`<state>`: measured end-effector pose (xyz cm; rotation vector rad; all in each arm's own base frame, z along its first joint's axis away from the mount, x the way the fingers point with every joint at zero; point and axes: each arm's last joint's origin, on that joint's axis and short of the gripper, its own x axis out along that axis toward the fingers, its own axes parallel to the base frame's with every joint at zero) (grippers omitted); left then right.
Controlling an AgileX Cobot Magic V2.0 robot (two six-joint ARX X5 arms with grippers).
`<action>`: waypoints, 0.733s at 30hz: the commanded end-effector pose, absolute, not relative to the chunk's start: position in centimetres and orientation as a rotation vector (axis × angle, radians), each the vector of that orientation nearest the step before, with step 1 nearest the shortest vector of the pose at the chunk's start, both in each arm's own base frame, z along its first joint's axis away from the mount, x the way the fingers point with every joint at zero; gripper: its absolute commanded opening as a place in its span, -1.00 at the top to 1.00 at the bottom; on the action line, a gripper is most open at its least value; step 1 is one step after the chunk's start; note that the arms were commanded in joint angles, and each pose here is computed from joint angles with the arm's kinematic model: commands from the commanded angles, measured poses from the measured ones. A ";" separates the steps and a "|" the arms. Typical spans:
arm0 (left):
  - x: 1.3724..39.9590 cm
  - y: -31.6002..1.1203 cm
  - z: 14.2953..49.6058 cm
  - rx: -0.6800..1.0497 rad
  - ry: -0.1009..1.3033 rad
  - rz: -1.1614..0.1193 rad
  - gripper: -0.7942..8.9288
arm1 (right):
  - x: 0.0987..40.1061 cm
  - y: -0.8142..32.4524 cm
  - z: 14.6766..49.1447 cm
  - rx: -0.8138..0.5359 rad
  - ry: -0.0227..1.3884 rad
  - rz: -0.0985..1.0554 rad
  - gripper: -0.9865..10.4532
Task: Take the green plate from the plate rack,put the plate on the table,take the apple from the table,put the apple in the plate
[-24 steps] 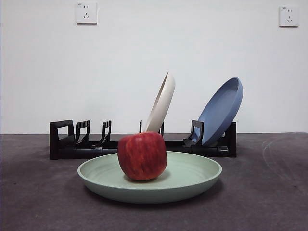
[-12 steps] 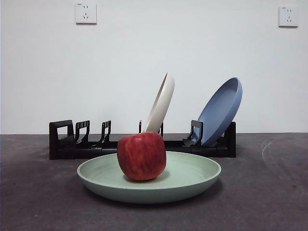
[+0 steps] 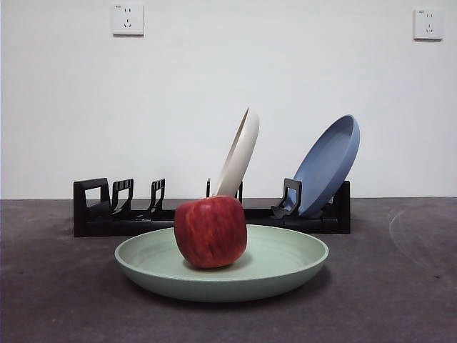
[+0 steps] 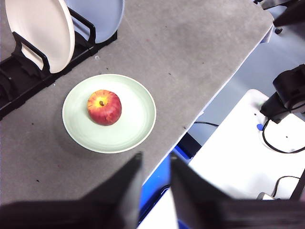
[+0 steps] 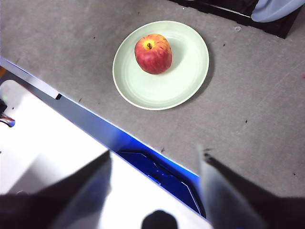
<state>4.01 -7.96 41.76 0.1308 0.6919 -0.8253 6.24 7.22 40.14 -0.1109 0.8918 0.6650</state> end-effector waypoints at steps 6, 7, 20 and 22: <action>4.0 -8.0 41.6 0.139 0.701 -0.827 0.85 | 6.1 7.1 39.8 -0.116 0.919 0.652 0.86; 4.0 -8.0 41.6 0.140 0.701 -0.827 0.85 | 6.1 7.1 39.8 -0.116 0.919 0.652 0.86; 4.1 -8.1 41.4 0.158 0.723 -0.818 0.84 | 6.2 7.2 39.8 -0.113 0.921 0.639 0.82; 4.1 -8.2 41.4 0.158 0.723 -0.818 0.84 | 6.3 7.1 39.8 -0.118 0.916 0.626 0.82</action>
